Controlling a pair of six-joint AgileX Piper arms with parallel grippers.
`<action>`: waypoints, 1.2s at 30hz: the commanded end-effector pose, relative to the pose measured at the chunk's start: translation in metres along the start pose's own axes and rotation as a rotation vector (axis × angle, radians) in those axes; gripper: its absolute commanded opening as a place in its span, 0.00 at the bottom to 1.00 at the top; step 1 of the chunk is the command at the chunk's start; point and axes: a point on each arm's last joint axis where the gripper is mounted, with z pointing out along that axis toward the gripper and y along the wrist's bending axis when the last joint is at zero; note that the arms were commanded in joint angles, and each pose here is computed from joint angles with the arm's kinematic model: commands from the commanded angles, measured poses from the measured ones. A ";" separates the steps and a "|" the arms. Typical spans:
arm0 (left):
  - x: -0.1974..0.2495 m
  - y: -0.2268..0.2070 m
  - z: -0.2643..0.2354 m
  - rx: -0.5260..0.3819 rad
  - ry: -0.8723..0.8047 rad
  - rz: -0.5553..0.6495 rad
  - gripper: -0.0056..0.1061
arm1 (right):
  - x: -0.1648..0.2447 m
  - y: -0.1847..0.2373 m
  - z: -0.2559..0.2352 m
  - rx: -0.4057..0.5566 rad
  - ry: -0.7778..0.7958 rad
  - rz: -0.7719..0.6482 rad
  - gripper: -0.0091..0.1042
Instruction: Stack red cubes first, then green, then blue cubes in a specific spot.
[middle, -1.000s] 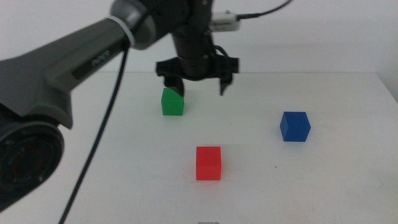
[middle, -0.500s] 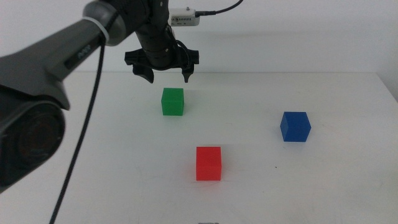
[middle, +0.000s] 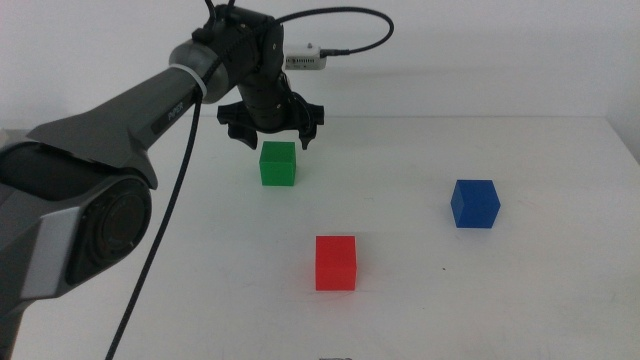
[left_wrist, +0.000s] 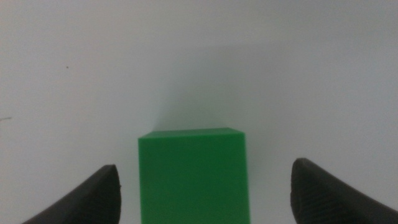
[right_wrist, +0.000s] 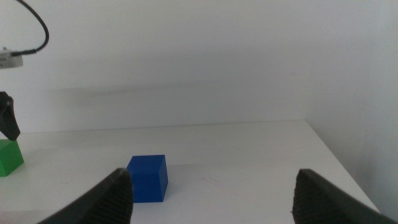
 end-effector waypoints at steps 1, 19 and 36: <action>-0.018 -0.003 -0.040 0.036 -0.135 -0.002 0.89 | -0.012 0.000 0.000 0.012 -0.079 -0.022 0.67; -0.014 -0.003 -0.008 0.033 -0.118 -0.003 0.60 | -0.012 0.000 0.000 0.012 -0.079 -0.022 0.67; 0.021 -0.018 -0.080 -0.006 -0.041 -0.039 0.27 | -0.012 0.000 0.000 0.012 -0.079 -0.022 0.67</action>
